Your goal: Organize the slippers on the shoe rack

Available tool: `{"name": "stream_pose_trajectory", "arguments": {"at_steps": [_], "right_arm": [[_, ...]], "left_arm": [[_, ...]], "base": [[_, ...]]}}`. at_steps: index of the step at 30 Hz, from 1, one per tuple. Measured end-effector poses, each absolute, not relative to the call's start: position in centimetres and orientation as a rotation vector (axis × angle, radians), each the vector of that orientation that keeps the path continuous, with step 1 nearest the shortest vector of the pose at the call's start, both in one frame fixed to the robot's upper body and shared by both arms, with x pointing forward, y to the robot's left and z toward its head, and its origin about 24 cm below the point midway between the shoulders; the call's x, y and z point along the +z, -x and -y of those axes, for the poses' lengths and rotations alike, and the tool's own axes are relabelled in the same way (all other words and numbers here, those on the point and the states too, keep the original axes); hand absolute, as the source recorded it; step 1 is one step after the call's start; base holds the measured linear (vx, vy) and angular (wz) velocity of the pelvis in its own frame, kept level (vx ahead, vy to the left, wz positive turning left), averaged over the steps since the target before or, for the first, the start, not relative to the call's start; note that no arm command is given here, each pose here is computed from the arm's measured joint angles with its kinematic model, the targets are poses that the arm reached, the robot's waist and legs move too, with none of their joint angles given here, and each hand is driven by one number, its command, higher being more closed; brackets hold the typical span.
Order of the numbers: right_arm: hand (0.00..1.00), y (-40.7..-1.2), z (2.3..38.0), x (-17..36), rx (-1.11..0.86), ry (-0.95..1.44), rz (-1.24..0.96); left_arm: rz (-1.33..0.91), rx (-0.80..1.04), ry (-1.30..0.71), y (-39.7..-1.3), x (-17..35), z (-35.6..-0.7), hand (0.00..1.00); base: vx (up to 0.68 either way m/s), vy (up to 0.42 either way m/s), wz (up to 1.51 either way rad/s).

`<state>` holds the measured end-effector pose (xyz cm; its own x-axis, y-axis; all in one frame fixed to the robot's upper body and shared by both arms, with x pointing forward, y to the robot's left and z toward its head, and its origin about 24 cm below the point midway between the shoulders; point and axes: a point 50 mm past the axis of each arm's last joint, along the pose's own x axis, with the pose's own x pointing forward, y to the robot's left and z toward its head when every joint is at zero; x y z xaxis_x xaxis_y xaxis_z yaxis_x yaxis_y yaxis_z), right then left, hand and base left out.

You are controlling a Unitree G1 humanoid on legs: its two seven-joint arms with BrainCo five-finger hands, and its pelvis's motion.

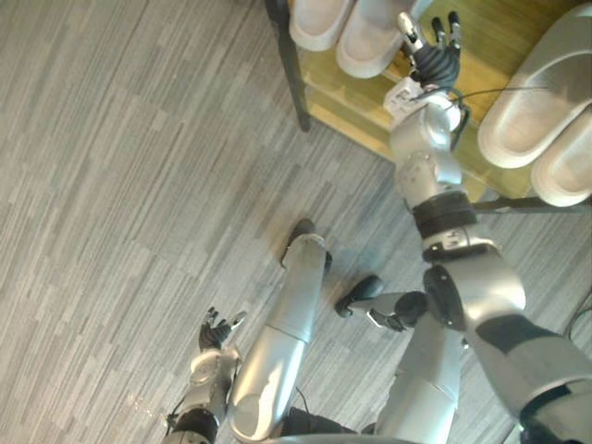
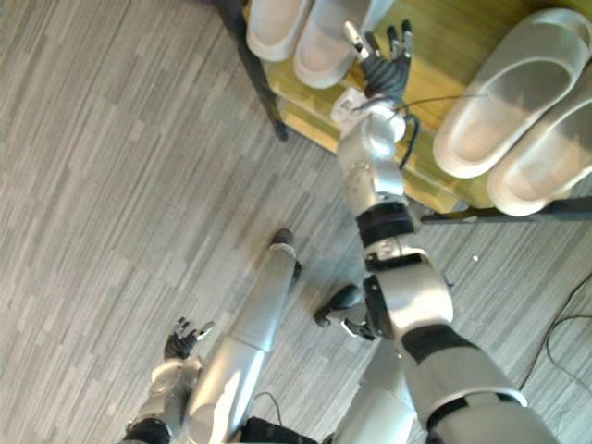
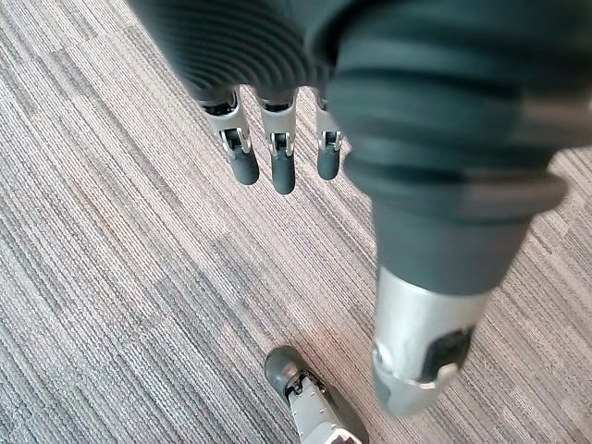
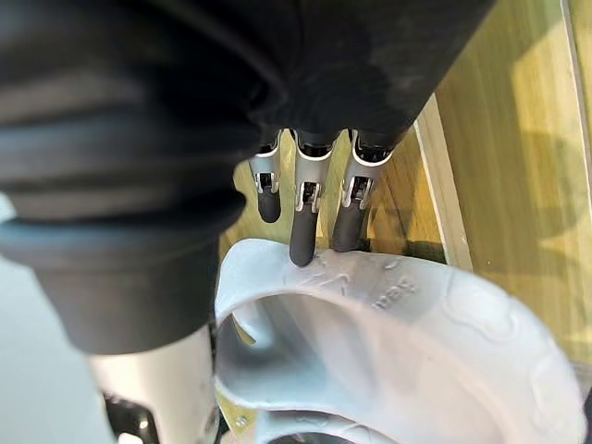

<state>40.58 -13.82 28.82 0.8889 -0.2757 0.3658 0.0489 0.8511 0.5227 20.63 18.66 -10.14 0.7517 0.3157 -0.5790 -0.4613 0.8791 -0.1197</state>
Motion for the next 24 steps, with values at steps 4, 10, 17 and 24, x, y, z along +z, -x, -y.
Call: {"name": "stream_pose_trajectory", "arguments": {"at_steps": [4, 10, 17, 24], "right_arm": [[0.00, -40.8, 13.8, 28.4, -0.165, -0.492, 0.424], [0.00, -40.6, 13.3, 28.1, -0.146, -0.430, 0.441], [0.00, -38.0, 11.3, 21.9, -0.058, -0.339, 0.421], [0.00, -34.7, 10.7, 14.3, 0.020, -0.217, 0.300]], "left_arm": [[-0.581, 0.430, 0.270, -20.6, -10.2, -18.5, 0.00], [-0.593, 0.457, 0.304, -20.3, -10.4, -18.5, 0.00], [-0.689, 0.458, 0.305, -17.3, -12.1, -18.8, 0.00], [-0.771, 0.508, 0.263, -13.6, -13.4, -20.4, 0.00]], "base": [[-0.03, 0.031, -0.08], [-0.03, 0.043, -0.05], [0.05, 0.028, -0.09], [0.15, 0.017, -0.17]]}}
